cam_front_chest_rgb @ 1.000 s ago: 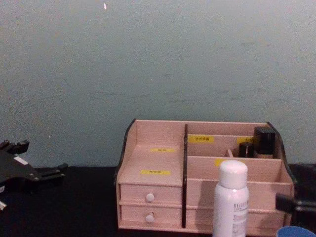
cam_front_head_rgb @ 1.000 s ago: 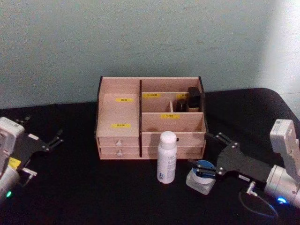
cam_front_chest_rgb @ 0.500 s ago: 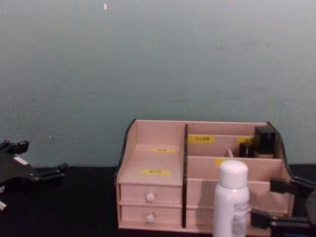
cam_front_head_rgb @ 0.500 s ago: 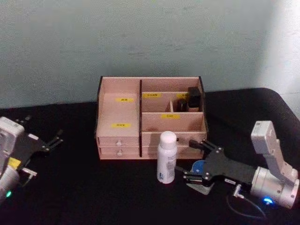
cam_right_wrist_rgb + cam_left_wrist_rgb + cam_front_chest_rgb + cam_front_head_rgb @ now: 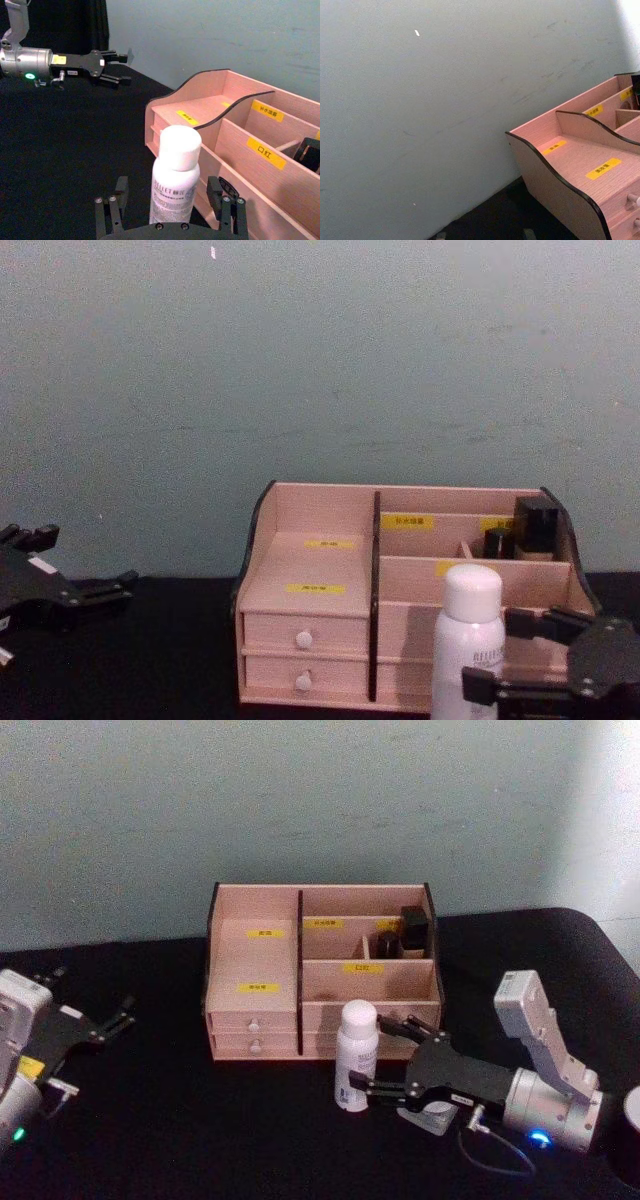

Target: Pick up the facial cleanser and watermelon frost from the table and place them into the tiered storage box.

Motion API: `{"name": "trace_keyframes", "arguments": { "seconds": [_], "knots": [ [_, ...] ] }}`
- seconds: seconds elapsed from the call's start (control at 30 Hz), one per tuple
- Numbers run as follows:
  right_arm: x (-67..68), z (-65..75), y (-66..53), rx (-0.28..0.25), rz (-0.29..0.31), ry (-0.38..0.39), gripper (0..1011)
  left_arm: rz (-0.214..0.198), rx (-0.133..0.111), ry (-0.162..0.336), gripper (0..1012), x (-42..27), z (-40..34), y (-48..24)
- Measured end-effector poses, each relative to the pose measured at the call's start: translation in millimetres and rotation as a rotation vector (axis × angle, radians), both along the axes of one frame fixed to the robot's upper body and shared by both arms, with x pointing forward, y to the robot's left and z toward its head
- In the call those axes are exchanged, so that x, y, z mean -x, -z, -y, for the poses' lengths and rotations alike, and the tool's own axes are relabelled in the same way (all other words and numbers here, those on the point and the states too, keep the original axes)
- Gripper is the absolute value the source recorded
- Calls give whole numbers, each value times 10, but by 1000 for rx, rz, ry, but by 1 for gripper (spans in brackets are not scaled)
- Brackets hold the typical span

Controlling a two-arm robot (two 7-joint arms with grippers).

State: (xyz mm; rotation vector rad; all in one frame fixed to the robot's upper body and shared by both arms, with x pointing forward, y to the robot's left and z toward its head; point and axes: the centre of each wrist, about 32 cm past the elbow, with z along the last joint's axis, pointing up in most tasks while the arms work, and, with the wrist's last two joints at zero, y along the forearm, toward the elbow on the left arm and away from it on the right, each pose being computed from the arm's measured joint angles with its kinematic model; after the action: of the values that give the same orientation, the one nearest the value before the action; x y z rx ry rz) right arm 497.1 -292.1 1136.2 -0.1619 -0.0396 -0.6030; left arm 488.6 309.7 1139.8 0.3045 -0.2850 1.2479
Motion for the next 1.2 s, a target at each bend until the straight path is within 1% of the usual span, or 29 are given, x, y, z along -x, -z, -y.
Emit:
{"name": "trace_keyframes", "arguments": {
  "seconds": [0.53,0.83,1.2],
  "knots": [
    [-136,-163,13,21,-10,8,1003,0,0,0,1001,0,0,0],
    [-161,-184,23,29,-31,12,1003,0,0,0,1001,0,0,0],
    [-162,-184,20,29,-29,12,1002,0,0,0,1001,0,0,0]
  ]
}}
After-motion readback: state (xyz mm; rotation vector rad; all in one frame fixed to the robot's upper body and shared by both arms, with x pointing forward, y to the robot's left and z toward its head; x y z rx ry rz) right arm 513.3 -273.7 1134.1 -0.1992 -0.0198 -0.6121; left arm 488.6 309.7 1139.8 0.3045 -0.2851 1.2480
